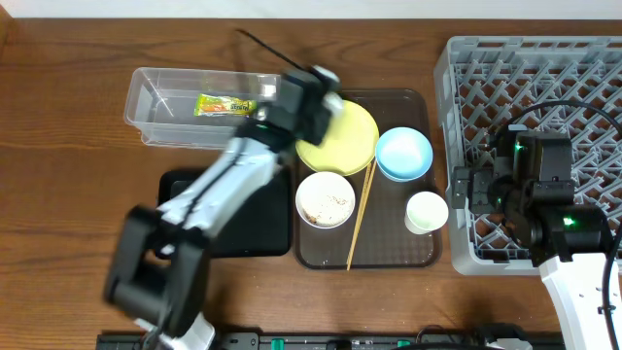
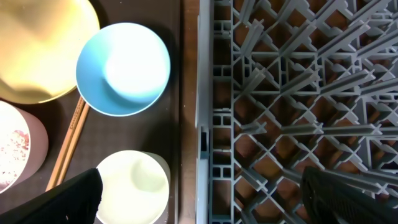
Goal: Sort waste into correct bins and load items into the dishwasher rack
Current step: 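Grasp the white tissue on the yellow plate with the left gripper, then drop the tissue into the clear bin with the left gripper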
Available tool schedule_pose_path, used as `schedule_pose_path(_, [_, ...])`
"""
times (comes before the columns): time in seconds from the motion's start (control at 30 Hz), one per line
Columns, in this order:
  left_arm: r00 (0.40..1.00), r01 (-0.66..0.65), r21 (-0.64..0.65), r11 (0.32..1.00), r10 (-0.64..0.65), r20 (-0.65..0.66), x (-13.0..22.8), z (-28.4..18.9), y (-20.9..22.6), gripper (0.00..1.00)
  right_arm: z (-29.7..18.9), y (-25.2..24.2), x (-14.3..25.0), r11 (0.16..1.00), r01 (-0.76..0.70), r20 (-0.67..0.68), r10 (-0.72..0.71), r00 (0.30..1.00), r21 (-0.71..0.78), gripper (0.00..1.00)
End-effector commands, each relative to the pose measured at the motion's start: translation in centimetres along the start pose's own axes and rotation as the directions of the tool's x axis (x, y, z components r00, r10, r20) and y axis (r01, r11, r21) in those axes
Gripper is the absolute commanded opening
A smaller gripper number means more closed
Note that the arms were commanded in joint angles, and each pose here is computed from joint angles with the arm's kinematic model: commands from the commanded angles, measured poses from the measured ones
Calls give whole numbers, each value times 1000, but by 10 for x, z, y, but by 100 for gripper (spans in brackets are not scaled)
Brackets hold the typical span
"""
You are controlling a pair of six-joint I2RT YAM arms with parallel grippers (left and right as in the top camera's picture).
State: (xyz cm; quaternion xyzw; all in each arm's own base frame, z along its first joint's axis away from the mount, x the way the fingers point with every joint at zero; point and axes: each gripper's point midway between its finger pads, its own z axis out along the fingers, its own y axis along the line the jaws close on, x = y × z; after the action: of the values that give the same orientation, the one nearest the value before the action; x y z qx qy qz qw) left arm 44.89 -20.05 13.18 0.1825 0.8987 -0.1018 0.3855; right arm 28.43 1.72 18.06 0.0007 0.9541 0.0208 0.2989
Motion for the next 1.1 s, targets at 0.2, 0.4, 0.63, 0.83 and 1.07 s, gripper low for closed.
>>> schedule_pose_path(0.2, [963, 269, -216, 939, -263, 55, 4, -16, 124, 9, -6, 4, -7, 1000, 16, 24, -16, 1000, -11, 99])
schedule_pose_path(0.4, [963, 269, -249, 930, -268, 38, 16, -9, 146, 39, -6, 4, -7, 1000, 16, 24, -16, 1000, -11, 99])
schedule_pose_path(0.63, [975, 221, -177, 959, -212, 69, -5, -29, 127, 57, -6, 4, -7, 1000, 16, 23, -16, 1000, -11, 99])
schedule_pose_path(0.83, [943, 326, 25, 945, -323, -76, 9, -59, 48, 57, -6, 4, -8, 1000, 16, 25, -16, 1000, -11, 99])
schedule_pose_path(1.07, [907, 324, 101, 941, -278, -318, 58, -63, -50, 57, -6, 4, -7, 1000, 16, 24, -16, 1000, -11, 99])
